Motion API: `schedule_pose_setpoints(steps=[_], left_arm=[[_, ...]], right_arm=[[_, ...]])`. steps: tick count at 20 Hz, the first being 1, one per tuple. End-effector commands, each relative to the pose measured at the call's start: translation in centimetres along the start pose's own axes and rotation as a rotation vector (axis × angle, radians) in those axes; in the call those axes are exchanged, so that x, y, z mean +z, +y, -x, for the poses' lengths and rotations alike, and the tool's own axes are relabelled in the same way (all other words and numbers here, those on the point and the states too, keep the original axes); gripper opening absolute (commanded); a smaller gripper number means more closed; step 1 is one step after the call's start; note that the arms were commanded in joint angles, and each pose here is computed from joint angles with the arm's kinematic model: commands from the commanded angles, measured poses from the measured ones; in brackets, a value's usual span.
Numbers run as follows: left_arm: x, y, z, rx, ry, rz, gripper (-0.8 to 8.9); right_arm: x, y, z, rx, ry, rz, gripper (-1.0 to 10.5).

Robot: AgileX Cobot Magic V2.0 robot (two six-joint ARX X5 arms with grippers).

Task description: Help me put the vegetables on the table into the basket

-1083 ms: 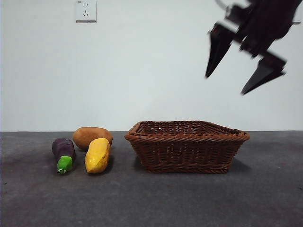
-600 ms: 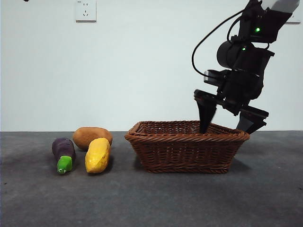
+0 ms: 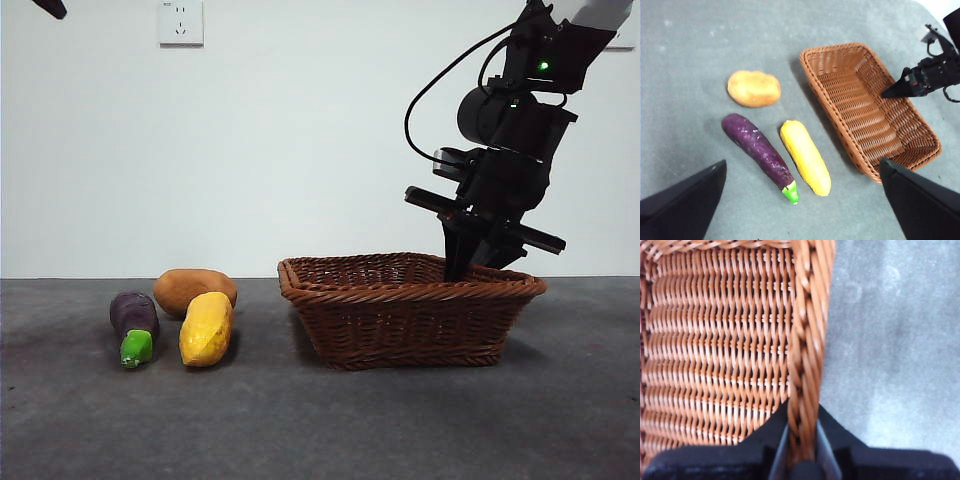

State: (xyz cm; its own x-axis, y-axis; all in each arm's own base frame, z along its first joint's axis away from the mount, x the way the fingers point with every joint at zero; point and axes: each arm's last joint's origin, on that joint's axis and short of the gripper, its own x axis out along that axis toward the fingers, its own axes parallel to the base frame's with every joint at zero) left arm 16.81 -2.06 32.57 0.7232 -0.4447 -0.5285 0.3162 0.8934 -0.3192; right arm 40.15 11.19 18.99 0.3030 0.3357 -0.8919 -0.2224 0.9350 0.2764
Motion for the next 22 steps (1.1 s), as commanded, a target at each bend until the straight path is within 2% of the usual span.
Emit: schedule_pose_setpoints(steps=[1,5,8,10,12,15,18,22], left_arm=[[-0.1,0.1,-0.3,0.003,0.023,0.034,7.53],[0.0,-0.1,-1.3,-0.023,0.052,0.074,7.52],[0.2,-1.2,-3.6,-0.086,0.097,0.079,7.5],[0.6,-2.1,-5.8,-0.064,0.145,0.055,7.5],[1.5,-3.2,-8.3,-0.03,0.199,0.031,7.49],[3.5,-4.4,-12.1,-0.019,0.289,0.036,7.49],[4.5,-5.1,-15.4,0.089,0.385,0.014,7.49],[4.5,-5.1,-18.9,0.14,0.492,0.065,7.48]], right_arm=[[0.1,0.4,1.3,-0.003,-0.03,0.028,-0.2],[0.3,2.4,9.4,0.018,-0.231,0.079,-0.2],[-1.0,3.9,16.0,0.032,-0.381,0.128,-0.2],[-2.4,4.7,19.6,0.025,-0.457,0.163,-0.2],[-4.1,5.1,22.6,-0.022,-0.504,0.189,-0.2],[-6.1,5.5,25.6,-0.046,-0.554,0.214,-0.2],[-7.8,5.4,27.7,-0.058,-0.585,0.209,-0.2],[-9.4,4.9,29.7,-0.087,-0.62,0.192,-0.2]])
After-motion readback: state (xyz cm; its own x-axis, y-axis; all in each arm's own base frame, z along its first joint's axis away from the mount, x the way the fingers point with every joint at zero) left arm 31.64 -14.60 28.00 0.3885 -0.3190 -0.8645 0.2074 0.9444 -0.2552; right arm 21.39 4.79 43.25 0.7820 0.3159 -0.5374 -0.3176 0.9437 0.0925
